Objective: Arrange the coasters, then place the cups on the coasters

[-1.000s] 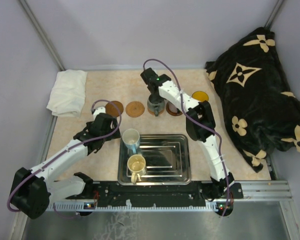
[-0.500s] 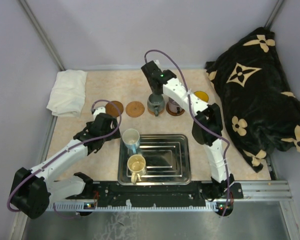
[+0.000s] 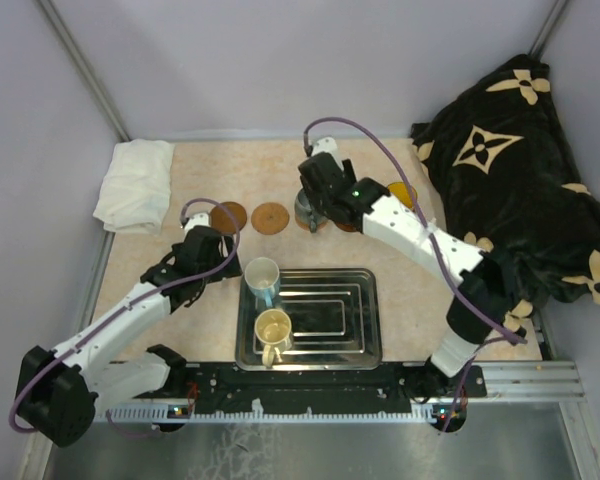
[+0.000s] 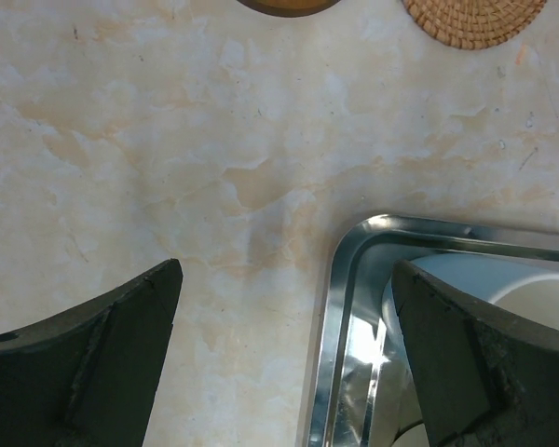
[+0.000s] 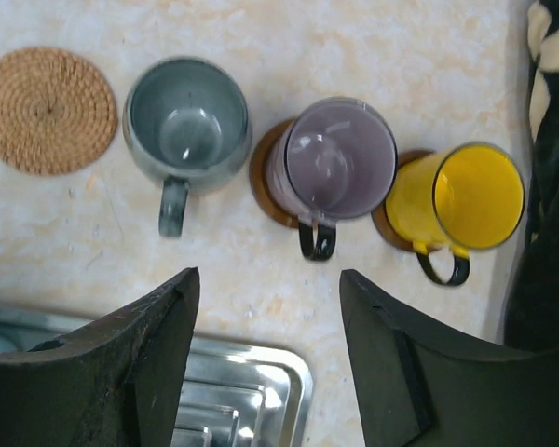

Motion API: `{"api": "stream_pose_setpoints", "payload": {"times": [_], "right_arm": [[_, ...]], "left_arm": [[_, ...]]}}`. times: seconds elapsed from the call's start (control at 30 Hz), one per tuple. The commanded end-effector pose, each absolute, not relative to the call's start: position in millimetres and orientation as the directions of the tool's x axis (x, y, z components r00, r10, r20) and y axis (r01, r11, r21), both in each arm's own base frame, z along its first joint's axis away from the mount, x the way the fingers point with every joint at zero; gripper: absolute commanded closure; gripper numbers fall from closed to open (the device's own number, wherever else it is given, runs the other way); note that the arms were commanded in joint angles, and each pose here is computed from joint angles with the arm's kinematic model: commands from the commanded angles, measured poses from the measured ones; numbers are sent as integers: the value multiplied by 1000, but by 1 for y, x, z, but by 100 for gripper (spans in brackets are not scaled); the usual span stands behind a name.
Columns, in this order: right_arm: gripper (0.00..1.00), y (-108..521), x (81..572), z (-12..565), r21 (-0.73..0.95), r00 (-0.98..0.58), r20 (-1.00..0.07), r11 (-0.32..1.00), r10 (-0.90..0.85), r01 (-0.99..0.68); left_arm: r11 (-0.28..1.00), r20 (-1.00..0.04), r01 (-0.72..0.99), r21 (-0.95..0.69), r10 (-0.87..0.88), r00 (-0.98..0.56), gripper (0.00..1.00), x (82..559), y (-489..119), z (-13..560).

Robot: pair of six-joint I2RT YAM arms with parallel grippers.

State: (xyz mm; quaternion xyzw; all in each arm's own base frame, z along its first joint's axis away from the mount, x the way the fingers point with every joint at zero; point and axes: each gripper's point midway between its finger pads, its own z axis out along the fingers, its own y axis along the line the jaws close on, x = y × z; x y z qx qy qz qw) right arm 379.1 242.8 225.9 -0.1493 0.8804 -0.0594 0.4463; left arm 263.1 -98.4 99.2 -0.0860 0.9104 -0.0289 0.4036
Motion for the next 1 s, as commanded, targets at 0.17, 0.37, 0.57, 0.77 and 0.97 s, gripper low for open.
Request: {"api": "stream_pose_setpoints", "payload": {"times": [0.17, 0.37, 0.57, 0.77, 0.97], "right_arm": [[47, 220, 321, 230, -49, -514, -846, 982, -139, -185], [56, 213, 292, 204, -40, -556, -819, 980, -144, -196], [59, 215, 266, 185, -47, -573, -804, 978, -159, -205], [60, 217, 249, 177, -53, -583, -795, 976, -168, -210], [60, 214, 245, 174, -43, -590, -792, 979, -155, -200]], "left_arm": [[965, -753, -21, -261, -217, -621, 0, 262, -123, 135], [957, -745, 15, -288, -214, -631, 0, 256, -131, 136], [956, -739, 53, -290, -188, -647, 0, 250, -147, 133], [960, -730, 49, -277, -177, -660, 2, 252, -153, 126], [963, -712, 47, -266, -164, -683, 4, 252, -158, 118]]}}
